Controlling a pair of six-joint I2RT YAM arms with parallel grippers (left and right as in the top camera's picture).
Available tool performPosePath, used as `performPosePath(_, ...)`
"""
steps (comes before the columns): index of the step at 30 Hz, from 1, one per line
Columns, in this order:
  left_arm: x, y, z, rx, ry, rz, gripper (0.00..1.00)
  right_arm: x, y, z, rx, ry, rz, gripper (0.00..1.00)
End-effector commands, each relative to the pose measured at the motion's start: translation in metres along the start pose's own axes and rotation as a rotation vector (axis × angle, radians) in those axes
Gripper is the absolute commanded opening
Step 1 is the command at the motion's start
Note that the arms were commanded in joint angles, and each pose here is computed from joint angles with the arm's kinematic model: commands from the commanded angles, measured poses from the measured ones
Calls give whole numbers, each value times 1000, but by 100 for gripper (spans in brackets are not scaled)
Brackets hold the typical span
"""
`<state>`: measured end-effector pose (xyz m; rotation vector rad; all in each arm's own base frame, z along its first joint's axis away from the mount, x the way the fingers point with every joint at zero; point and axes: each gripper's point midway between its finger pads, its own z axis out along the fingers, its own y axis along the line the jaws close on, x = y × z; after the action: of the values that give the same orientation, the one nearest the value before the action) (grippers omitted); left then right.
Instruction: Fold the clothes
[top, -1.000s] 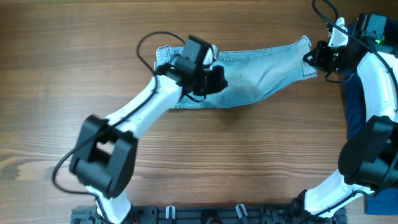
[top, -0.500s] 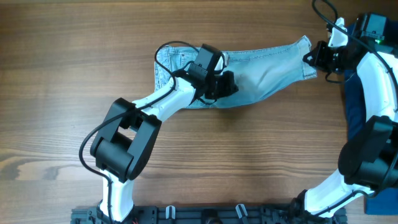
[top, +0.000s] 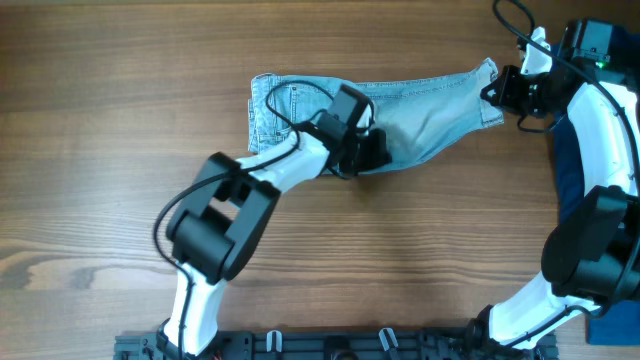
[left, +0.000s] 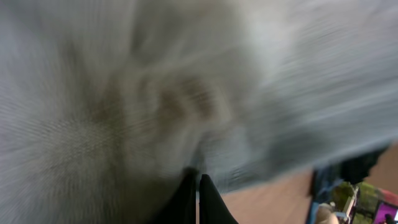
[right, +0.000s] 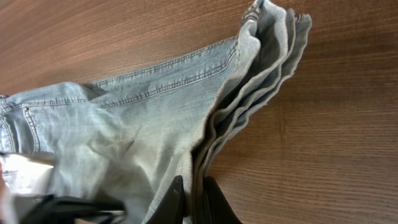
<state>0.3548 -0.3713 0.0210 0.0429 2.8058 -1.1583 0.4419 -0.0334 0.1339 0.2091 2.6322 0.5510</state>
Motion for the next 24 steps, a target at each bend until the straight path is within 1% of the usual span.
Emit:
performPosePath(1, 20, 22, 26, -34, 71, -35, 4, -2, 5, -3, -6, -8, -16, 4)
performPosePath(4, 25, 27, 31, -45, 85, -42, 4, -2, 5, -3, -6, -9, -16, 4)
performPosePath(6, 21, 21, 30, -24, 73, -28, 4, -2, 5, -3, -6, -8, -16, 4)
performPosePath(10, 7, -16, 14, 94, 47, 27, 4, -1, 4, -3, -1, -6, -15, 4)
performPosePath(12, -12, -42, -8, 133, -15, 64, 4, -1, 4, -3, 1, -6, -15, 4)
performPosePath(14, -29, -54, -25, 134, -85, 84, 4, -1, 4, -3, 1, -6, -15, 4)
performPosePath(18, -55, -52, -37, 86, -203, 94, 4, -1, 4, -3, 1, -5, -14, 4)
performPosePath(21, -64, -38, -34, 37, -244, 78, 4, -1, 4, -3, 1, -4, -14, 4)
performPosePath(24, -66, -32, -24, 35, -252, 82, 4, -1, 4, -3, 1, -4, -14, 4)
